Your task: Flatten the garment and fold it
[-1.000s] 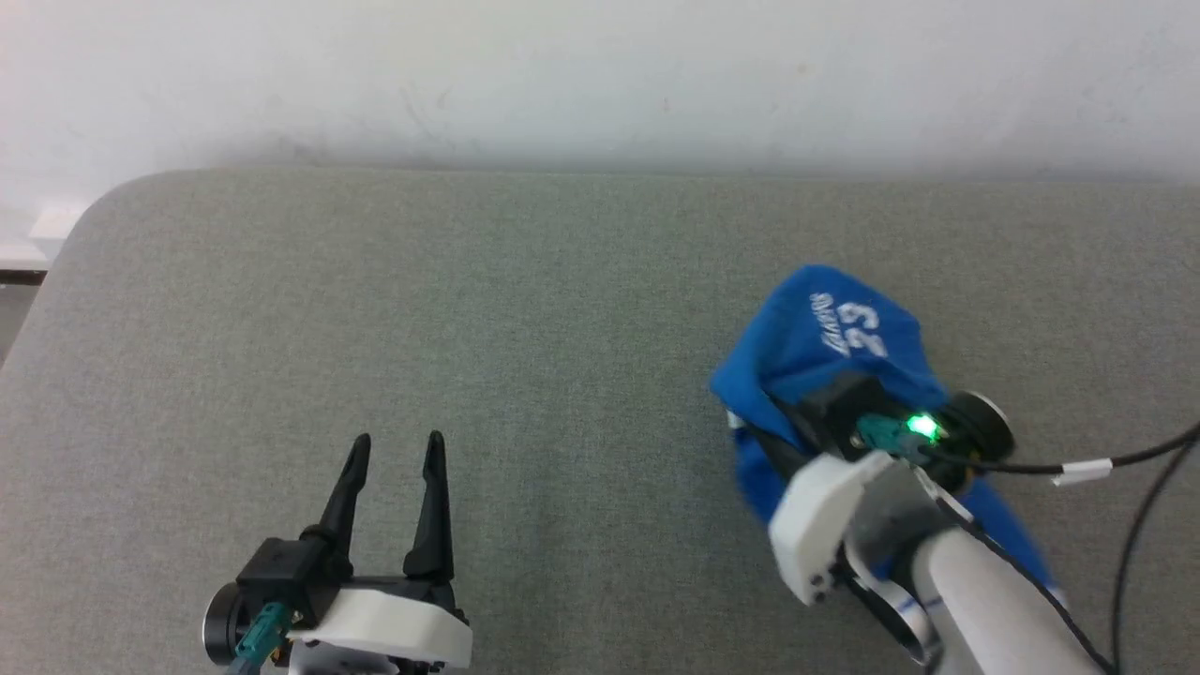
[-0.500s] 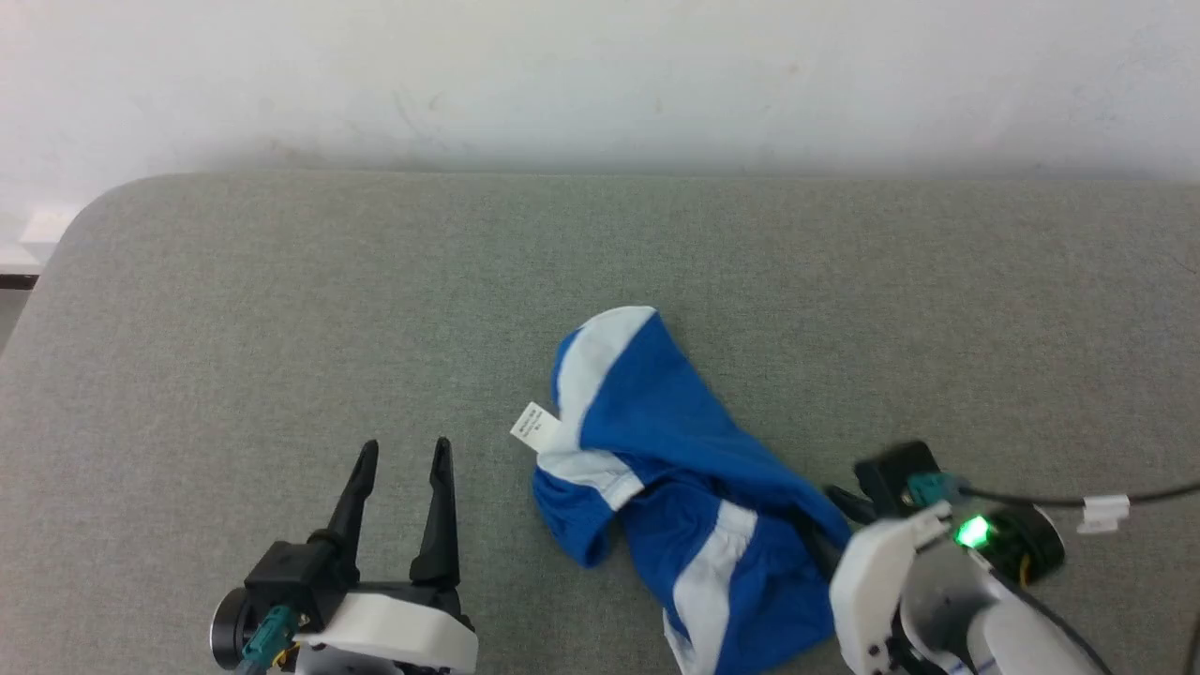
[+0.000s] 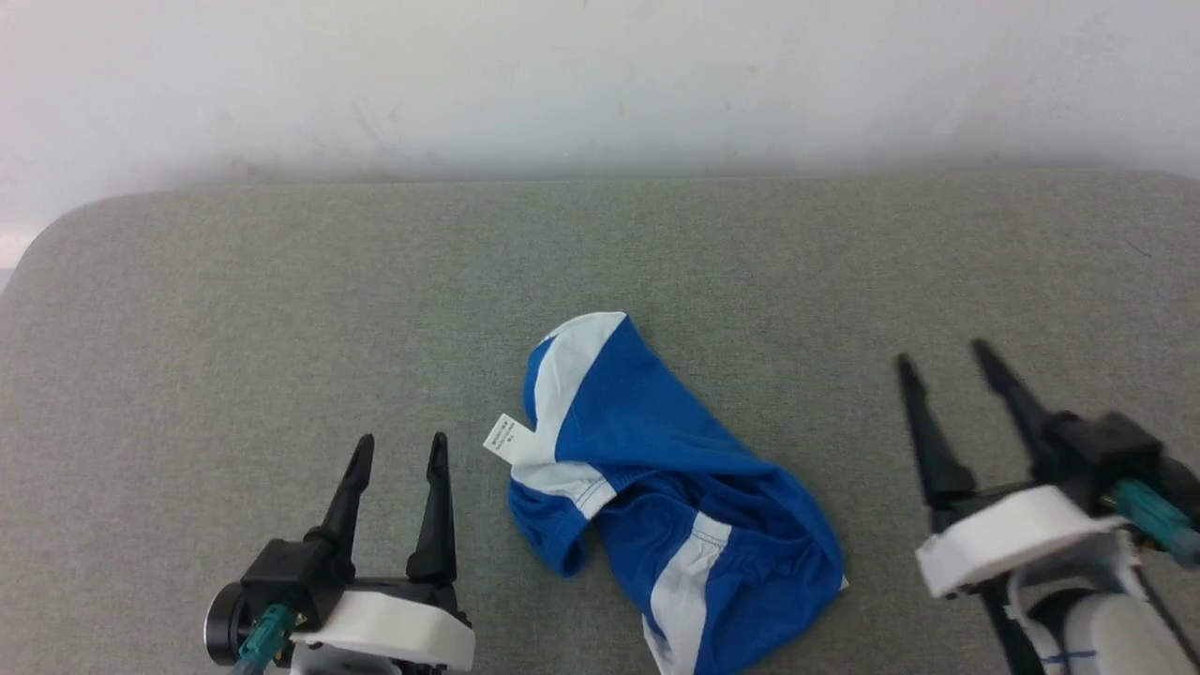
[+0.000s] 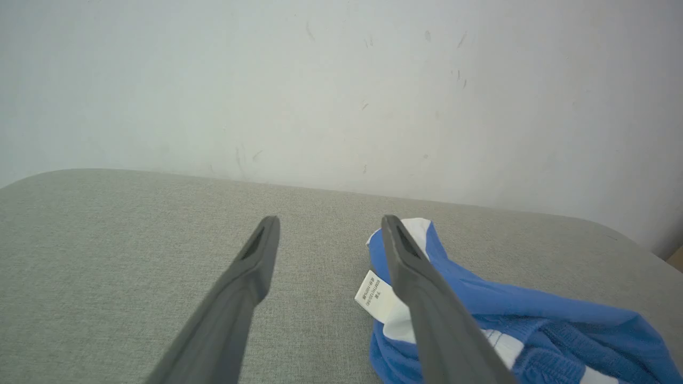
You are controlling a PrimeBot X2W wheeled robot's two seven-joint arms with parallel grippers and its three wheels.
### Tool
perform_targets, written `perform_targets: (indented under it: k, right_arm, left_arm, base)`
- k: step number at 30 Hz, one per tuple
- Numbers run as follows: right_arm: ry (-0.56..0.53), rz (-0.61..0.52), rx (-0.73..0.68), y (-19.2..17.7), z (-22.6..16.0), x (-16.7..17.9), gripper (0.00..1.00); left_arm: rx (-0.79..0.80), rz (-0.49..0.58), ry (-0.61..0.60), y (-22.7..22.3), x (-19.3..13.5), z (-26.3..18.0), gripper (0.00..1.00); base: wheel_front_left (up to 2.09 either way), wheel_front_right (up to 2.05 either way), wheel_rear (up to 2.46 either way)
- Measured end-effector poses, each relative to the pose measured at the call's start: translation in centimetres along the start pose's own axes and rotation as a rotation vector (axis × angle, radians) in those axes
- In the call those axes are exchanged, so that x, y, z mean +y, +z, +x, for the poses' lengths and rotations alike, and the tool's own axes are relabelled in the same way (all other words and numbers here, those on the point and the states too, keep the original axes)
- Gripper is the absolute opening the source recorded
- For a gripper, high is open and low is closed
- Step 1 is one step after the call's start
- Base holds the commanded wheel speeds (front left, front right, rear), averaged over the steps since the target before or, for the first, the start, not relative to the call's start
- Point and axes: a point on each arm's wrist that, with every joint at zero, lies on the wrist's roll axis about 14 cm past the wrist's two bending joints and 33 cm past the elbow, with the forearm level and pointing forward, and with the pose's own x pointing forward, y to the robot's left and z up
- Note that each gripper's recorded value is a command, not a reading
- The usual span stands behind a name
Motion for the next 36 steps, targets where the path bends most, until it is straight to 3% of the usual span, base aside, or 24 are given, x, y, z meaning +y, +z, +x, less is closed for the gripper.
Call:
perform_targets:
  k: [5, 12, 15, 21, 24, 36]
  right_arm:
    - [-0.128, -0.025, -0.149, 2.3, -2.6, -3.8, 1.00]
    - [-0.224, 0.007, -0.095, -0.1, -6.1, -6.2, 1.00]
    - [-0.241, 0.005, -0.095, -0.1, -6.4, -6.7, 1.00]
    - [-0.252, 0.014, -0.082, -0.6, -6.4, -7.0, 1.00]
    - [-0.254, 0.026, -0.061, -1.3, -6.3, -7.1, 1.00]
    - [-0.281, 0.043, -0.033, -2.5, -6.5, -7.8, 1.00]
  left_arm:
    - [-0.011, 0.010, -0.014, 0.3, -0.4, 0.0, 1.00]
    - [0.042, 0.026, -0.081, -1.3, -1.9, -0.9, 1.00]
    - [0.071, 0.042, -0.140, -1.7, -3.0, -0.8, 1.00]
    - [0.301, 0.104, -0.308, -5.0, -6.1, -1.3, 1.00]
    - [0.361, 0.081, -0.353, -5.6, -7.4, -1.3, 1.00]
    - [0.570, 0.190, -0.463, -10.4, -8.3, -2.1, 1.00]
  base:
    - [0.00, 0.00, 0.00]
    - [0.00, 0.00, 0.00]
    - [0.00, 0.00, 0.00]
    - [0.00, 0.00, 0.00]
    - [0.00, 0.00, 0.00]
    - [0.00, 0.00, 0.00]
